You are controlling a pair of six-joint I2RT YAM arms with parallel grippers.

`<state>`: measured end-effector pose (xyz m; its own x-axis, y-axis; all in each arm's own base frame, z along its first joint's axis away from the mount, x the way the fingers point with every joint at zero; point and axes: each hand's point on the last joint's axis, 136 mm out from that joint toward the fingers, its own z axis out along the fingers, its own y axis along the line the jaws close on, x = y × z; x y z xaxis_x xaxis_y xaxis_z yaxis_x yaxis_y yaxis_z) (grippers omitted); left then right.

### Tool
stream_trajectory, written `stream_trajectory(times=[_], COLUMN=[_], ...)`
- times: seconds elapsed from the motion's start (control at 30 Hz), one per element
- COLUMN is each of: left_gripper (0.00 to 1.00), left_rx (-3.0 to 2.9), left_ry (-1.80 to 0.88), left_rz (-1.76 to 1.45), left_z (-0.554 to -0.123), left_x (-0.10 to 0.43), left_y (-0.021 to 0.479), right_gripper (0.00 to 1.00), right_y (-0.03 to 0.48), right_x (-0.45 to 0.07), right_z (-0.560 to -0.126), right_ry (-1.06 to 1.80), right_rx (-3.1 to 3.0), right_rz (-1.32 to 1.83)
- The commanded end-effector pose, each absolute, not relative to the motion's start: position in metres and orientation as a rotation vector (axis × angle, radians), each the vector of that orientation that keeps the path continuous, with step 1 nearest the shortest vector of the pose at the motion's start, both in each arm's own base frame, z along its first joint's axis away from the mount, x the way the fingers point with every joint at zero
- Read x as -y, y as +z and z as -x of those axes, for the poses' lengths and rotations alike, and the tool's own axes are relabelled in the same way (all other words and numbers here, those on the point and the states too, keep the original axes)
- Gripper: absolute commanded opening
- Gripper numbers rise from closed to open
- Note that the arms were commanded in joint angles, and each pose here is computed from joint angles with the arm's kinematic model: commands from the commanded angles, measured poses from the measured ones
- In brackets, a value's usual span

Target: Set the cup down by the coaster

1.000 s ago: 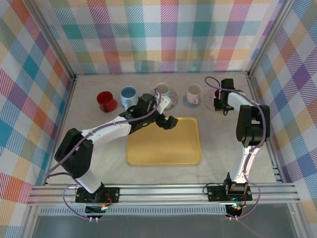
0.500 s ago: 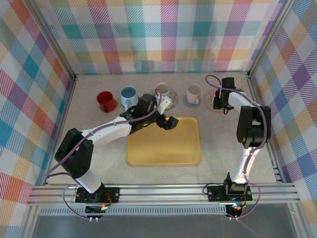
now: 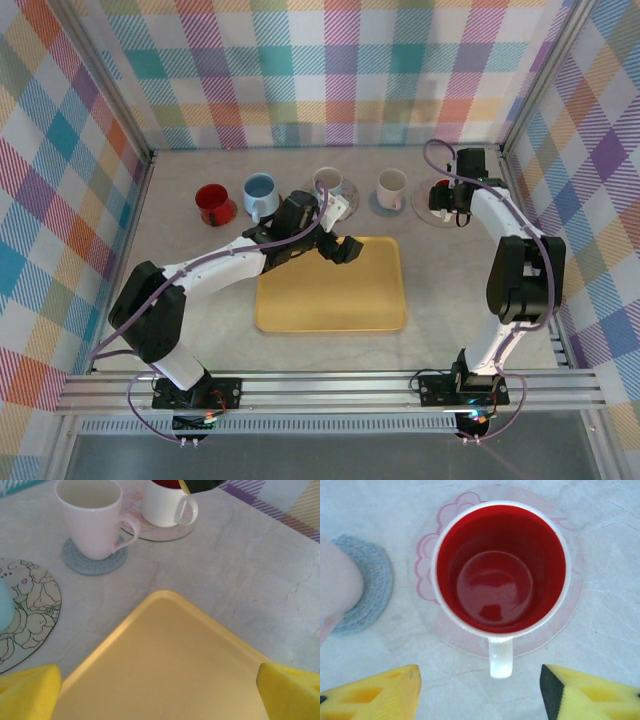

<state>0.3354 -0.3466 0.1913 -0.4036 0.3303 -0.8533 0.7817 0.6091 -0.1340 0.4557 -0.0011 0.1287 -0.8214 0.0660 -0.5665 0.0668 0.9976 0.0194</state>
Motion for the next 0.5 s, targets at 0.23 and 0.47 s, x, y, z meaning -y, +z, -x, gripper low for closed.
stream_trajectory(times=[0.23,0.47], left_gripper=[1.00,1.00], left_rx=[-1.866,-1.828], left_ry=[-0.610,-0.462], left_rz=[-0.774,-0.706], left_z=[-0.334,-0.335], left_x=[0.333,0.301], left_y=[0.263,0.296], right_gripper=[0.88,0.99], right_y=[0.198,0.248], right_x=[-0.045,-0.065], right_z=[-0.422,-0.396], right_ry=[0.184,0.256], right_rx=[-2.395,-2.214], right_rz=[0.028,0.107])
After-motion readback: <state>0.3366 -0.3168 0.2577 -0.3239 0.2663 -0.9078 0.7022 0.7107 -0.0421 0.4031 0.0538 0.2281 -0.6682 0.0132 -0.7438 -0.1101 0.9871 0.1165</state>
